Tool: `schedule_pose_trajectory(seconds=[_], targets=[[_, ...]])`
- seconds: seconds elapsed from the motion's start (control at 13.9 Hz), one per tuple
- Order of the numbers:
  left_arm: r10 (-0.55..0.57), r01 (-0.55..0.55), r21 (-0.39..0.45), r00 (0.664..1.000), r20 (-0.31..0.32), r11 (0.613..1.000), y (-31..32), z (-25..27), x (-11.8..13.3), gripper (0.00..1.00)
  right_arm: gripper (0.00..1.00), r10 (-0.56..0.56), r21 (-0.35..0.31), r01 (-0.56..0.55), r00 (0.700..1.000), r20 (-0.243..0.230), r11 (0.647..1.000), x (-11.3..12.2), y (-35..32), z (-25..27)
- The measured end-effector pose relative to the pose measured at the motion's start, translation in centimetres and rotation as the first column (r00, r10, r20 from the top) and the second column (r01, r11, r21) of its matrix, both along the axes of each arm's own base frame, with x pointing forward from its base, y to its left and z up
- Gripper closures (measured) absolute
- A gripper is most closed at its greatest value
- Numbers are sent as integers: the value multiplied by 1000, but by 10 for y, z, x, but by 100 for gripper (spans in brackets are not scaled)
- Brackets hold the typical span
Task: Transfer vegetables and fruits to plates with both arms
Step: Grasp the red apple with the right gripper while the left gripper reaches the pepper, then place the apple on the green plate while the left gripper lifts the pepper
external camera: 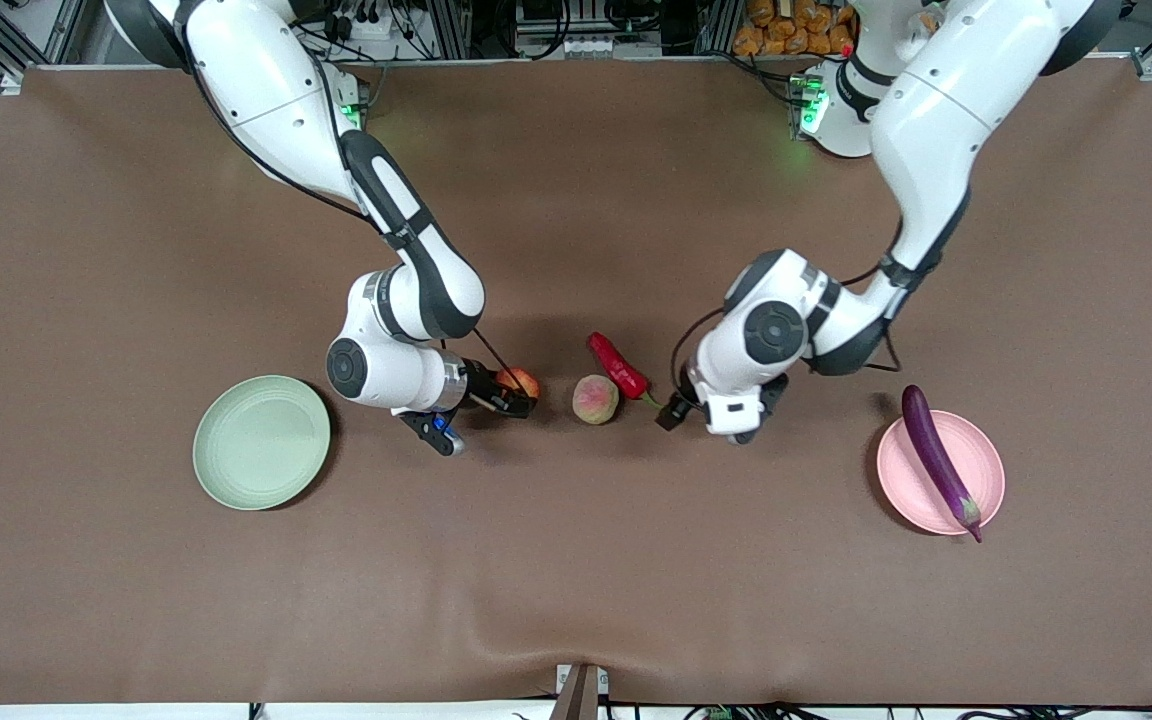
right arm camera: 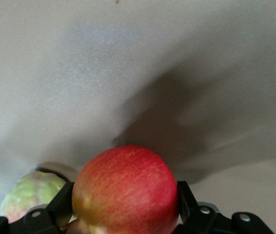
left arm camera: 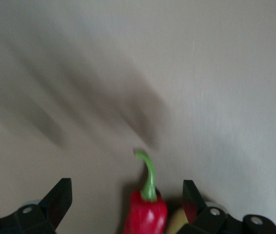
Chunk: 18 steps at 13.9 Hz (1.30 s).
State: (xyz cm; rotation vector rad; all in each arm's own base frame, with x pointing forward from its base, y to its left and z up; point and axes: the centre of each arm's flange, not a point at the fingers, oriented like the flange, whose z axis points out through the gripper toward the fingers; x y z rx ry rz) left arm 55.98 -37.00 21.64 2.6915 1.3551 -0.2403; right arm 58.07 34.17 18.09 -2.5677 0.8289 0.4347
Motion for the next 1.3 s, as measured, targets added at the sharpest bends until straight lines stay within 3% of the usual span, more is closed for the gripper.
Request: schedule_pose_trajectory(seconds=[0.36,0.65,0.86,1.01,1.08,1.3], targets=[[-15,15,-22,1000,14,1000,-26,-9,-19,0,11,19,-27,-17,998,58,999,25,-34,29],[-26,26,-26,1000,16,999,-26,-30,-26,0,11,88,3,-89,993,76,996,58,-134,76],[-21,22,-50,999,35,998,-27,-39,-27,0,11,157,36,-159,986,59,987,67,-219,86],[-22,24,-58,999,37,998,-30,-44,-29,18,11,220,50,-223,973,67,973,68,-281,87],[-25,27,-60,999,37,998,-31,-45,-30,18,11,249,60,-255,964,89,965,68,-316,87],[-40,42,-64,998,40,997,-40,-45,-36,49,11,339,47,-351,925,172,935,63,-396,84]])
